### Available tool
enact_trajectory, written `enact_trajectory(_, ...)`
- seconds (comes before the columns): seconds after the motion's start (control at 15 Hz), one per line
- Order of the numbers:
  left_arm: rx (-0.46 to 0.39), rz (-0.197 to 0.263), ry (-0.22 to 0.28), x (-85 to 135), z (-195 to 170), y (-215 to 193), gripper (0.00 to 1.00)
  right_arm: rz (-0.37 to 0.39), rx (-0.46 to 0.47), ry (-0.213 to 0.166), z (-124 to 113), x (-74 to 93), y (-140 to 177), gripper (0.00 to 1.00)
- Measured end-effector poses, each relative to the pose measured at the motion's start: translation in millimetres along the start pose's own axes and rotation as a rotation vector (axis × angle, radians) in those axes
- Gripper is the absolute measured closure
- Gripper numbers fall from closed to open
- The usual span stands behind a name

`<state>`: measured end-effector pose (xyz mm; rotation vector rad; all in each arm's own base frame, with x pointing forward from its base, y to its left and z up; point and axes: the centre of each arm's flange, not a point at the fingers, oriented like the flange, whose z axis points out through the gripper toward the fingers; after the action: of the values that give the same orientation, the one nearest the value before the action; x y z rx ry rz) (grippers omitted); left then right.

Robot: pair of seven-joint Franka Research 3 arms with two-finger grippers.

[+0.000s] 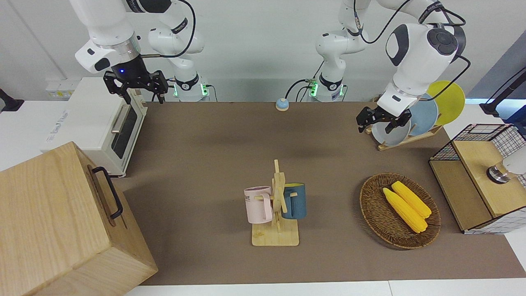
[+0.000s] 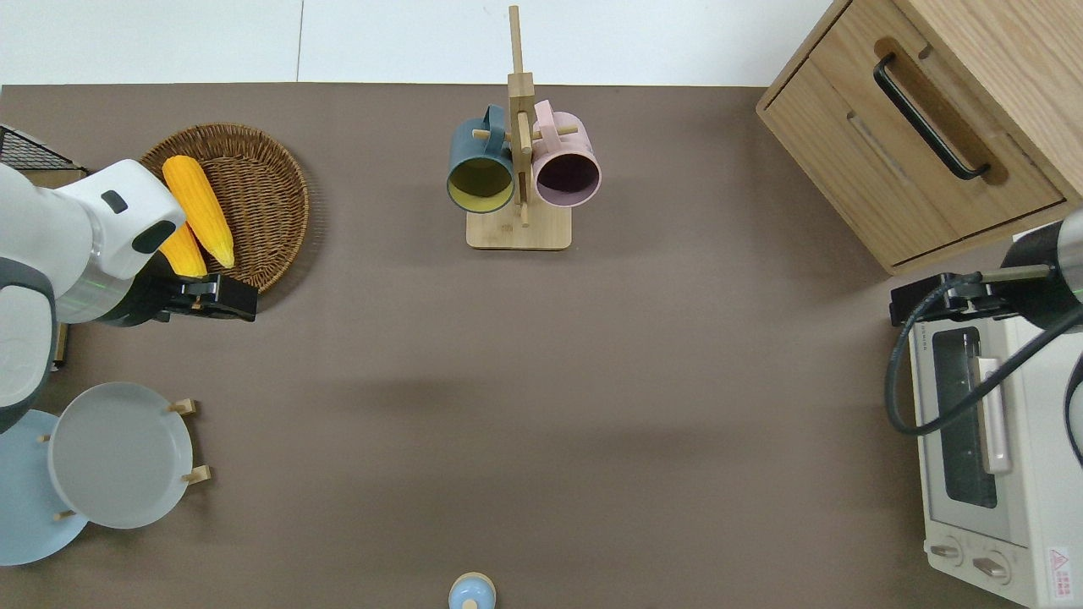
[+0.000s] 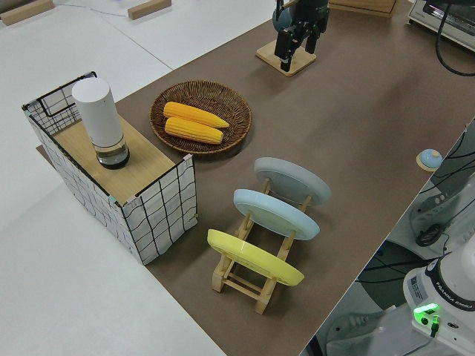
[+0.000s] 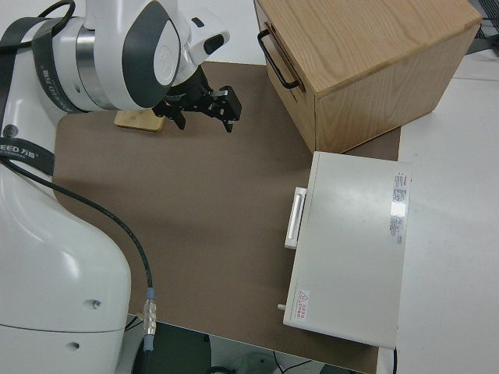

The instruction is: Pick gray plate from low plate rack and place it on table with left arm

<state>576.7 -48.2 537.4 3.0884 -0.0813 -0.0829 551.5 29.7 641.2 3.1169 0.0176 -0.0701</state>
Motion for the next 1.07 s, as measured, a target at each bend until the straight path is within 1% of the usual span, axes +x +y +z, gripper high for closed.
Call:
enact_trajectory(0.33,-0.001,-0.004,-0.02,1.4,6.4,-3.1,0.0,0.0,0.0,0.0,0.0,0.0,0.0,0.01)
enact_trajectory(1.07,-0.001,-0.01,-0.037,0.6,7.3,-6.9,0.0,0.0,0.0,0.0,0.0,0.0,0.0,0.01)
